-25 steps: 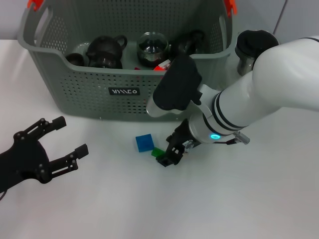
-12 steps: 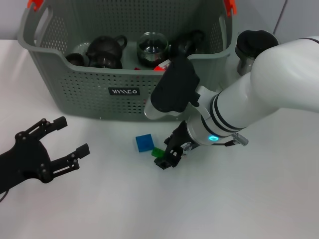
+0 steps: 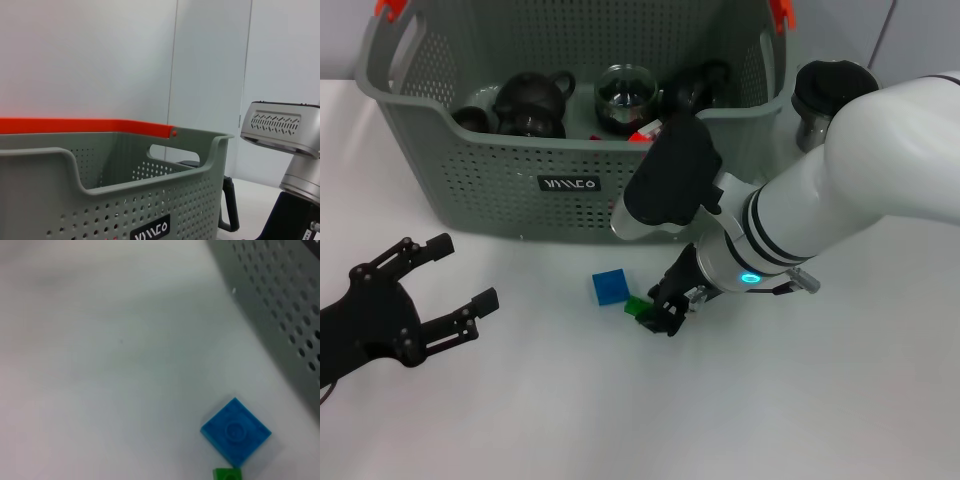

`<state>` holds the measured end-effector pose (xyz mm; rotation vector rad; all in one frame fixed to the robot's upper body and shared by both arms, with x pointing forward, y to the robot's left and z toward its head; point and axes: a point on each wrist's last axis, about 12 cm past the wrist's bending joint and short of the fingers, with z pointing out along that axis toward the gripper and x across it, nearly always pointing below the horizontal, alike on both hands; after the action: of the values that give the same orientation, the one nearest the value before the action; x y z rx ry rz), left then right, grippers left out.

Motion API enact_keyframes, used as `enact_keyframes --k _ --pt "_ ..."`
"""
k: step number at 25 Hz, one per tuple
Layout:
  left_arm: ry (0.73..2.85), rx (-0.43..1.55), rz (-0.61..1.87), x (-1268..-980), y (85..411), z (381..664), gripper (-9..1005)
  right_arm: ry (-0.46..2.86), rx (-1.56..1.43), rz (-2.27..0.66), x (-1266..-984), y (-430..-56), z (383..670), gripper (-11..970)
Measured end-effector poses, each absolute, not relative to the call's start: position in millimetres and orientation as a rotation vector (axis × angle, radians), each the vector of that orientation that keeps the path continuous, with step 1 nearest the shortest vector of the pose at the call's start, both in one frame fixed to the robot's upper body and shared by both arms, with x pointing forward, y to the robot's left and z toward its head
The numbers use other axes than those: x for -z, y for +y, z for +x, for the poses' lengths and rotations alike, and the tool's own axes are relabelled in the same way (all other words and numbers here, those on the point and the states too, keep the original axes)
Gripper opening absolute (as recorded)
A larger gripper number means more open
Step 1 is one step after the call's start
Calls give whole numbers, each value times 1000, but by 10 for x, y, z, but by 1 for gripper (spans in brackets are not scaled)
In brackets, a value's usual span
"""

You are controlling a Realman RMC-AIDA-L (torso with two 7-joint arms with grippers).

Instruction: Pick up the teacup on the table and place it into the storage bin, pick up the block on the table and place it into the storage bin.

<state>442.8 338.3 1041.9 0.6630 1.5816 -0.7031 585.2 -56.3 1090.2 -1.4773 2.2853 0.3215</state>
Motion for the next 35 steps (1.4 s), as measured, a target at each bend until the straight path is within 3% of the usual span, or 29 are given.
enact_keyframes --k 7,12,17,20,24,30,32,35 --pt "1583 701 663 -10418 3384 4429 890 2266 -338 -1493 -10945 -529 5829 282" --pt "1582 699 661 -10419 3387 4430 890 2269 -342 -1508 -10961 -524 5806 195" --pt "1581 698 660 -10420 3388 4432 890 2283 -383 -1557 -11071 -525 5736 195" --pt "1585 693 657 -10417 3399 4429 890 2266 -454 -1625 -11298 -582 5636 194" --pt "1595 677 646 -10408 3417 4434 890 2161 -516 -1565 -11923 -794 5586 194" --pt "1593 677 648 -10418 3408 4469 891 2074 -501 -1311 -12747 -1130 5770 195" --pt "1588 679 651 -10429 3398 4493 891 2037 -508 -1228 -12896 -1160 5898 195" --pt "1583 685 660 -10439 3375 4525 891 2013 -459 -1126 -12888 -1102 6147 195"
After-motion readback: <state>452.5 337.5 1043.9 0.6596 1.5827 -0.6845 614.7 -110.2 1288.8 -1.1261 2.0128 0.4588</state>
